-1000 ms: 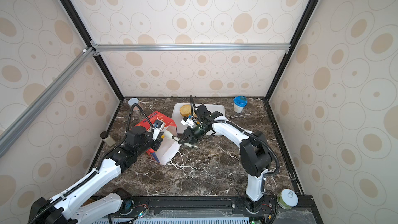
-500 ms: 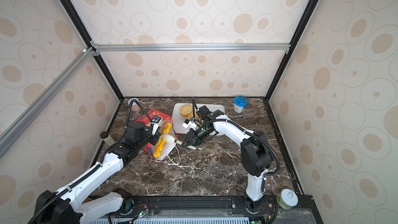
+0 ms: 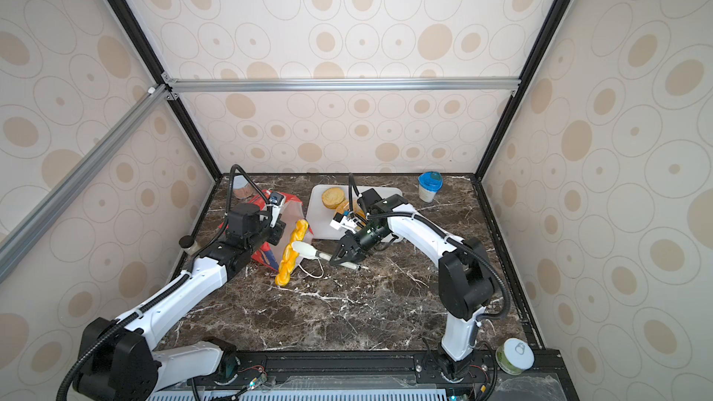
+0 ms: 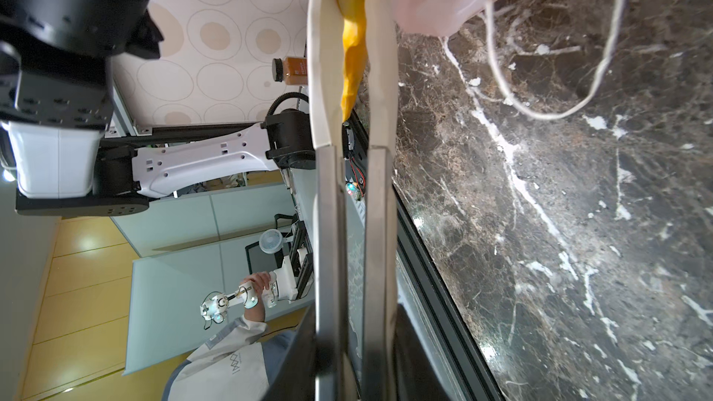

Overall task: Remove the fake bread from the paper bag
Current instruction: 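Pinch the yellow twisted bread with the tongs and pull it upward, then carry the yellow twisted bread with the right gripper's tongs over the white tray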

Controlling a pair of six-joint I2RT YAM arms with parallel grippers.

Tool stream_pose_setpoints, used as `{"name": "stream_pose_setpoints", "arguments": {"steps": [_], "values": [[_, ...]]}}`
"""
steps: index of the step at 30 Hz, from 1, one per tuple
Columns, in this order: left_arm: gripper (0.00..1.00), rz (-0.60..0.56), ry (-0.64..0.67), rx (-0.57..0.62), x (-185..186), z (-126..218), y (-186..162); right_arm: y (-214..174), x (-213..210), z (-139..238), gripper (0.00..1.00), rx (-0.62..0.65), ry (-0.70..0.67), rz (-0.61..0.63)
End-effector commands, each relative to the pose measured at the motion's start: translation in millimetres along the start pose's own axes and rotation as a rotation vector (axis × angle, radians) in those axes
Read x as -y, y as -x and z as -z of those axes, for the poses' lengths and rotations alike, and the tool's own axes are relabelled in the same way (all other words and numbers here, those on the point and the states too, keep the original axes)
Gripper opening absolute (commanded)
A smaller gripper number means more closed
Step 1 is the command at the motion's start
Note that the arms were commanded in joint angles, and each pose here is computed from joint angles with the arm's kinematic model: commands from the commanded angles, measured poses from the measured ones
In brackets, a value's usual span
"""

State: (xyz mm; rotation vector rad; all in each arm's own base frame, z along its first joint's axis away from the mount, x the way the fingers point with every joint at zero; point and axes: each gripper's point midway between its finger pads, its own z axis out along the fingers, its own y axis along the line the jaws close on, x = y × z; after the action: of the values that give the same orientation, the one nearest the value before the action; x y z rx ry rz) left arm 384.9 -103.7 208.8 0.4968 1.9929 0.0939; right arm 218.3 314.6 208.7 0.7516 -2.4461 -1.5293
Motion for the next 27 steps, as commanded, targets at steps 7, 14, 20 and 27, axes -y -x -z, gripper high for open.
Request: {"name": "stream_pose_setpoints", "arguments": {"steps": [7,14,20,27], "values": [[0.00,0.159,0.117,0.097,-42.9,3.1,18.5,2.2,-24.4,72.5,0.00,0.296,0.074,0.002],[0.00,0.208,0.063,0.141,-34.1,17.3,13.6,22.6,45.5,150.2,0.00,0.534,-0.100,-0.132],[0.00,0.231,0.002,0.173,-24.7,22.1,18.6,32.7,102.4,176.6,0.00,0.601,-0.116,-0.238],[0.00,0.234,-0.043,0.200,-18.3,25.4,25.6,16.5,136.0,170.4,0.00,0.599,-0.108,-0.334]]}}
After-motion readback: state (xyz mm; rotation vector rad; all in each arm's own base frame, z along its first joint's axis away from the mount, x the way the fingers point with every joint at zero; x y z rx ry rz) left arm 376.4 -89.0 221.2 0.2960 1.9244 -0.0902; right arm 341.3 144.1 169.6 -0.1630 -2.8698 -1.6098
